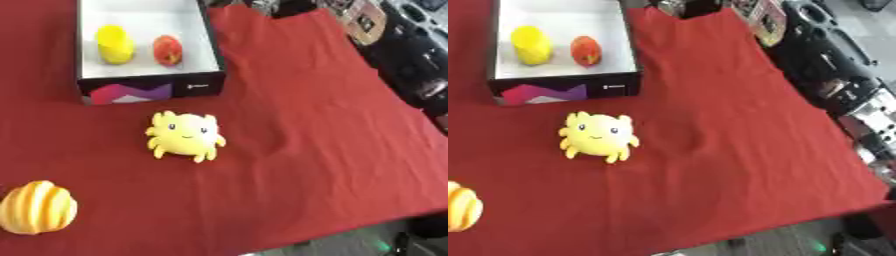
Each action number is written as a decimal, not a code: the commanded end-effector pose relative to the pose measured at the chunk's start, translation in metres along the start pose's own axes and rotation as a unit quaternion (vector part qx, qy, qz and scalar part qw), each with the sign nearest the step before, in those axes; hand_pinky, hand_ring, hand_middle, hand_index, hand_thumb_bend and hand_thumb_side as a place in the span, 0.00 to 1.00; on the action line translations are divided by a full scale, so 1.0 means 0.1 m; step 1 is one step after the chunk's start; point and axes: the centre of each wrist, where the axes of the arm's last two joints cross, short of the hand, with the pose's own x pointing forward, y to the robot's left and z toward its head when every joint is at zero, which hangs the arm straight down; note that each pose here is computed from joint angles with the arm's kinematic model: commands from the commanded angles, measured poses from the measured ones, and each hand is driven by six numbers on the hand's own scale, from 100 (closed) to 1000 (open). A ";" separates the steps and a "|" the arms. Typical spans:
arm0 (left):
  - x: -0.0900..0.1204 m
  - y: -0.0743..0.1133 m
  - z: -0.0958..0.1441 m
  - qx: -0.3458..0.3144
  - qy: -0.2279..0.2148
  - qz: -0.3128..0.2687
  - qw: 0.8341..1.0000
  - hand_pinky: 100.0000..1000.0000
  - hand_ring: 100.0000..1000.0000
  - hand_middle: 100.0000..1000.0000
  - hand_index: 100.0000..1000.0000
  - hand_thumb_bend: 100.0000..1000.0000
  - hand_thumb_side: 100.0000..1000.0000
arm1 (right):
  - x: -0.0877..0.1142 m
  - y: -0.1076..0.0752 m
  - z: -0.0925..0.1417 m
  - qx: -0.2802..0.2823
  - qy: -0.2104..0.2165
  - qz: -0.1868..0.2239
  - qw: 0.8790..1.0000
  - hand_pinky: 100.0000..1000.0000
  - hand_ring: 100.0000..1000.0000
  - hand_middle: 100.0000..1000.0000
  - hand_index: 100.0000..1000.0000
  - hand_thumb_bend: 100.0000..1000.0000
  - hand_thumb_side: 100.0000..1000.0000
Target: Pick up objects on the table and place them in the box.
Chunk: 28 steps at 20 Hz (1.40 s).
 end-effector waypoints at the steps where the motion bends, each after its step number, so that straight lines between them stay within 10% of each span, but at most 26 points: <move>1: 0.09 0.08 -0.04 -0.001 -0.009 -0.020 1.000 0.83 0.85 0.74 0.80 0.00 0.58 | 0.19 0.05 -0.25 0.006 -0.035 -0.010 0.999 0.79 0.81 0.71 0.85 0.12 0.01; 10: 0.09 0.14 0.01 0.000 -0.003 -0.040 0.999 0.83 0.85 0.74 0.80 0.00 0.58 | 0.72 0.40 -0.50 0.094 -0.068 -0.012 0.993 0.79 0.81 0.71 0.85 0.09 0.13; 28: 0.07 0.15 0.08 -0.006 0.007 -0.056 0.998 0.83 0.85 0.74 0.79 0.00 0.57 | 0.89 0.67 -0.55 0.215 -0.074 -0.054 0.972 0.76 0.77 0.63 0.85 0.00 0.59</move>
